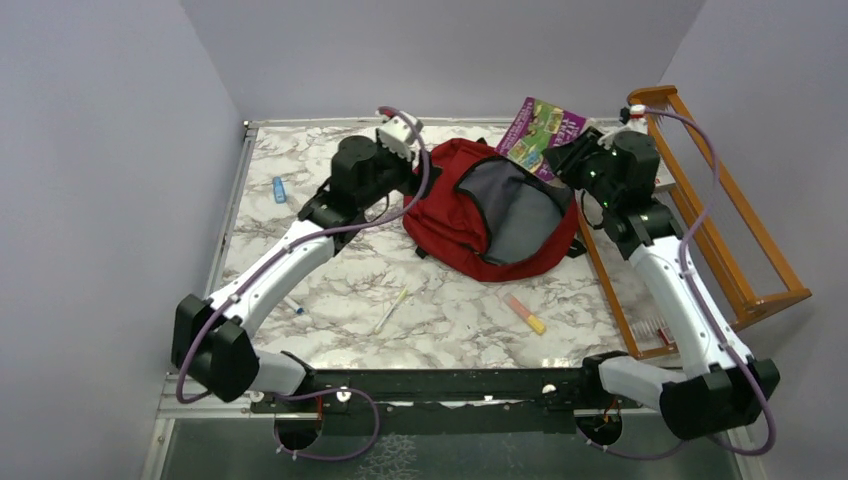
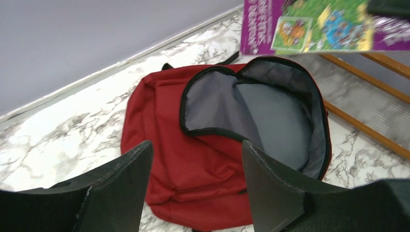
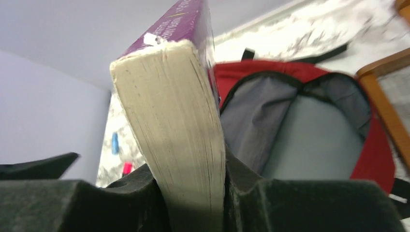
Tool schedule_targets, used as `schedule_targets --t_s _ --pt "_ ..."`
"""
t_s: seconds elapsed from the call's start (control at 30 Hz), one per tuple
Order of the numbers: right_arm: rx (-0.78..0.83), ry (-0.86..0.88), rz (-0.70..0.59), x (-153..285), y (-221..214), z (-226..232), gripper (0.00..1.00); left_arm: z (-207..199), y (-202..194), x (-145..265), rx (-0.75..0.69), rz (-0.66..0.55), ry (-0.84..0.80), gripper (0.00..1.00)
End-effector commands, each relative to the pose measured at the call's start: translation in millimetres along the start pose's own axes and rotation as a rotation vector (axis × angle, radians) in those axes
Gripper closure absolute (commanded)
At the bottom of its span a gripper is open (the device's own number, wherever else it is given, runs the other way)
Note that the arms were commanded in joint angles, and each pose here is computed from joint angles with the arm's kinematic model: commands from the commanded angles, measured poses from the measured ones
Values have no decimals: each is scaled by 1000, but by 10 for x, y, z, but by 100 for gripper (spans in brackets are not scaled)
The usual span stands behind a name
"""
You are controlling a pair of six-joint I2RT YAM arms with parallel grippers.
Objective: Pack the student bag
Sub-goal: Place the book in the student bag.
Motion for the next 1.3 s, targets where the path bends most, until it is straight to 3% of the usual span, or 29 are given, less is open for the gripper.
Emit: schedule_targets --t_s 0.0,0.27,0.5,0.67,0.87,1.27 --pt "-49 75 -374 605 579 365 99 -171 38 -367 23 84 15 32" --pt "0 74 -565 1243 829 461 99 -606 -1 -1060 44 198 -95 32" --pt "-6 32 -643 1531 849 373 100 -1031 -364 -1580 -25 389 -119 32" --pt "-4 24 -690 1705 859 333 100 -1231 -613 -1771 -54 467 -116 32" --pt "20 -21 -693 1750 808 223 100 -1477 -874 -1954 -207 571 -73 28" --pt "32 -39 -646 1712 695 124 99 -1474 -1300 -2015 -458 711 77 15"
Point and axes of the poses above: each gripper's point midway between its finger pads, its own x axis back along the fingers, its own z axis along the line the jaws close on, y = z × x, the point moved 8 cm from there along x, back along the fingers, and after that the axes turned 14 degrees about -x, right-handed, at the moved point
